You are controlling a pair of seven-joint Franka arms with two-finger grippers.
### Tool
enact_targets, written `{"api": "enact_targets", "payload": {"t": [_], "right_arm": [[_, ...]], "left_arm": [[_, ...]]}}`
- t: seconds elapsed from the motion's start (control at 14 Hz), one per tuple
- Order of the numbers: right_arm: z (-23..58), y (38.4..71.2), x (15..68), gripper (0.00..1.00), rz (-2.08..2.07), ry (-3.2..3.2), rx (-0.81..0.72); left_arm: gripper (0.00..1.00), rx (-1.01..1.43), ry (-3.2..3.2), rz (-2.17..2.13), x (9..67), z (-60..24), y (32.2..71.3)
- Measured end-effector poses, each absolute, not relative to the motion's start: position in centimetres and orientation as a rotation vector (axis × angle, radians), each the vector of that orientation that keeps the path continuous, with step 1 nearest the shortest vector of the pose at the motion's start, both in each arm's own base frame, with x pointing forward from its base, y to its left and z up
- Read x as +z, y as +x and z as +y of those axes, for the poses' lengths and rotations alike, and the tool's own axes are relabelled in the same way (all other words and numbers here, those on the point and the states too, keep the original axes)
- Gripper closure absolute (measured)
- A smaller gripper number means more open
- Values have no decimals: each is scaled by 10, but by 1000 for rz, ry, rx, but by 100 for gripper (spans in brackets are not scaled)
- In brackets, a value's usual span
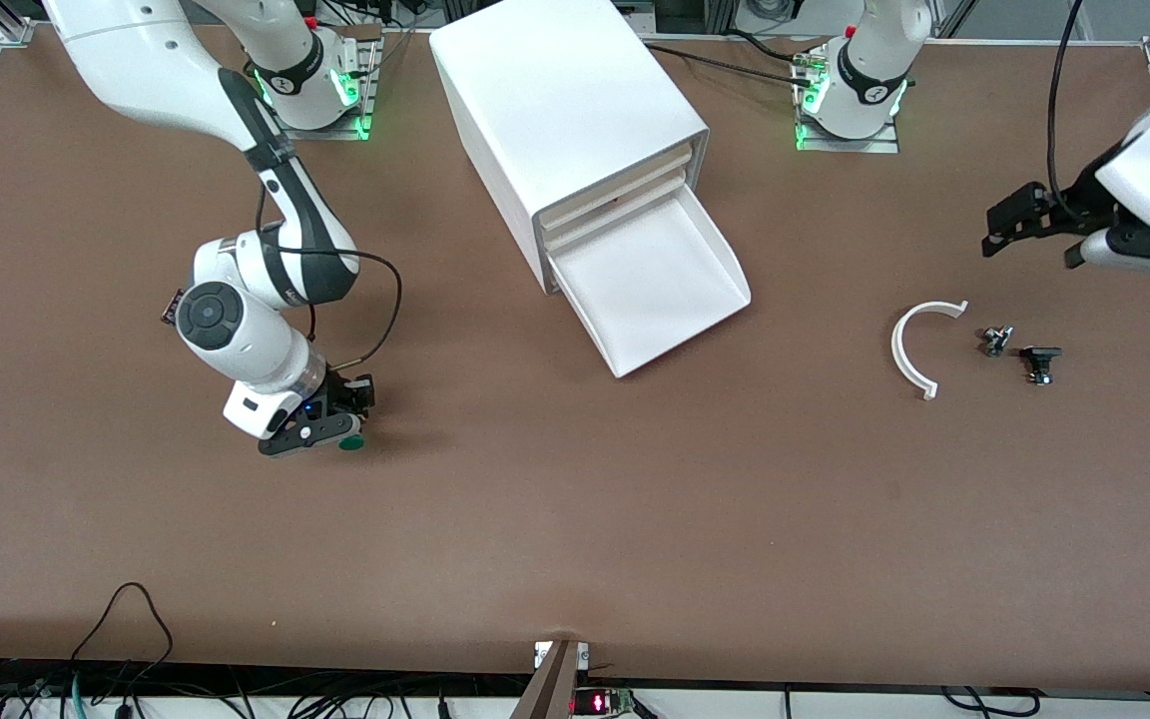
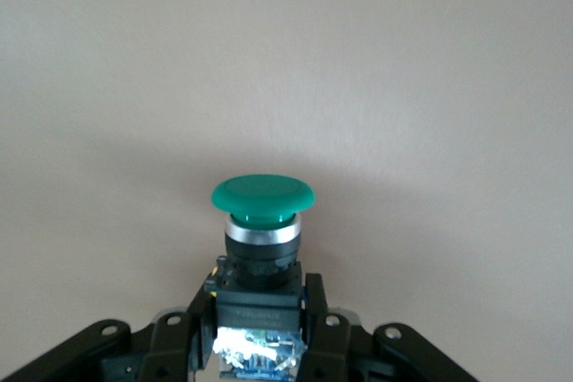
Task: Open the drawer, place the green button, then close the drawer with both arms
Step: 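Lift the green button with the right gripper while the left gripper withdraws, then carry the green button with the right gripper into the open drawer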
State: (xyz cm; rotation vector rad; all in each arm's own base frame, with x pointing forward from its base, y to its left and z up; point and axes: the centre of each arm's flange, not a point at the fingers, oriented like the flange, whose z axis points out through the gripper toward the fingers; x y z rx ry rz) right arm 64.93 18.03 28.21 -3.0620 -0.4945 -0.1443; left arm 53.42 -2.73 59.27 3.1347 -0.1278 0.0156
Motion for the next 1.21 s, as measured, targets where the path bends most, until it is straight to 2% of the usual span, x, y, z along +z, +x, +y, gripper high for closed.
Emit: {"api": "enact_targets", "payload": {"t": [0.21,0.36,0.5,0.86,1.21], "right_arm": [[236,664,372,59,-686,-3023,-188],[300,650,420,59,-886,-2955,-243],[360,624,445,59,-1151,-2841,-278],[463,557,437,59,-1844,-2469,-260],[558,476,402,59,-2175,-2276,-194]], "left_arm": [[0,-39,3169,-69,586,-42,534],[0,-55,3168,-59,581,-39,536],[0,-61,3168,-56,578,-38,537],[0,-60,3168,-52,579,-37,538],[0,-60,3168,-50,579,-37,538]]}}
